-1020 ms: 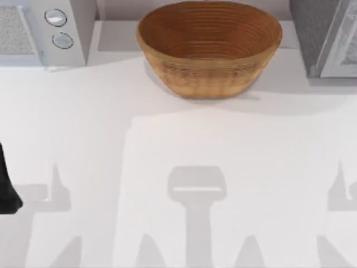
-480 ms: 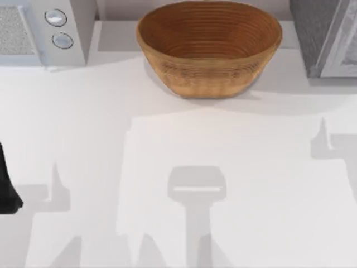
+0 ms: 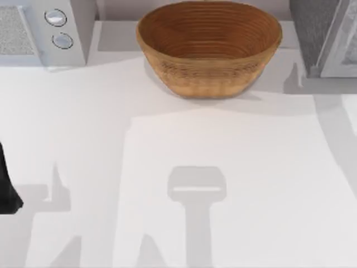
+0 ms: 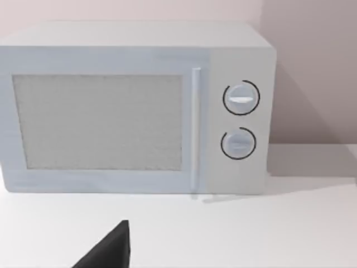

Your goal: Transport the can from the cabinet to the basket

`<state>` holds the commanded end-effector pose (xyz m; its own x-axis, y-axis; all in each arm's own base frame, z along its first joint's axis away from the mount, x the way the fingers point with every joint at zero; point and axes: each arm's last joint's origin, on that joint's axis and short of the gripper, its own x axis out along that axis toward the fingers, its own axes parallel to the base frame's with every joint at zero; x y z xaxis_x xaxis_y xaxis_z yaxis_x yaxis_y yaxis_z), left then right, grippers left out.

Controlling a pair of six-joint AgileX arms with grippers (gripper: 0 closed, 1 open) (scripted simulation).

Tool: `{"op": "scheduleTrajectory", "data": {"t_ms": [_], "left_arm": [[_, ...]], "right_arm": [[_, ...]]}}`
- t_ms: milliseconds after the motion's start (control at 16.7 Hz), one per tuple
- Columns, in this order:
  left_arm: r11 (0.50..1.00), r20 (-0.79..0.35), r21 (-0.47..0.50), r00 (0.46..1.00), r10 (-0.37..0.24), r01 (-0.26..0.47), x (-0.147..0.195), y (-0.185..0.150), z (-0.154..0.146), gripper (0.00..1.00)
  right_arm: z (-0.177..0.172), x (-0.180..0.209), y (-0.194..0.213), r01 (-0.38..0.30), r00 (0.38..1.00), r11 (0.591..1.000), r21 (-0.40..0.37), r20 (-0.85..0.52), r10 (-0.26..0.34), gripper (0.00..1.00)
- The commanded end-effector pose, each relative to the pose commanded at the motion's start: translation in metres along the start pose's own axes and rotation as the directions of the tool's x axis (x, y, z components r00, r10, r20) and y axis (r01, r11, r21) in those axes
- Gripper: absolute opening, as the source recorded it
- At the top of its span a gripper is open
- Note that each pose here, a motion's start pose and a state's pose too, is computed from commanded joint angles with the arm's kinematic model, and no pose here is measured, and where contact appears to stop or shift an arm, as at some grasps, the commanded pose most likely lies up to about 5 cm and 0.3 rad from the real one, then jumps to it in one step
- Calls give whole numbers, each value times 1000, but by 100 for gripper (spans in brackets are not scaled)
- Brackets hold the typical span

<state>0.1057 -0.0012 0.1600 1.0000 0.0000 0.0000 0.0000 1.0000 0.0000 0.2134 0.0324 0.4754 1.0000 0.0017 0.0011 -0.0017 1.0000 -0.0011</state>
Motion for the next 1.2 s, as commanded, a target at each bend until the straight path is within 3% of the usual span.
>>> {"op": "scheduleTrajectory", "data": {"t_ms": [360,780,1200], "left_arm": [[1000,0,0,1000,0,0,0,0,0,100],[1000,0,0,1000,0,0,0,0,0,100],[1000,0,0,1000,0,0,0,0,0,100]], "right_arm": [[34,41,14,2,1000,1000,1,-1,-2,100],[36,46,15,6,1000,1000,2,6,-6,100],[31,112,38,13,1000,1000,2,6,-13,100]]}}
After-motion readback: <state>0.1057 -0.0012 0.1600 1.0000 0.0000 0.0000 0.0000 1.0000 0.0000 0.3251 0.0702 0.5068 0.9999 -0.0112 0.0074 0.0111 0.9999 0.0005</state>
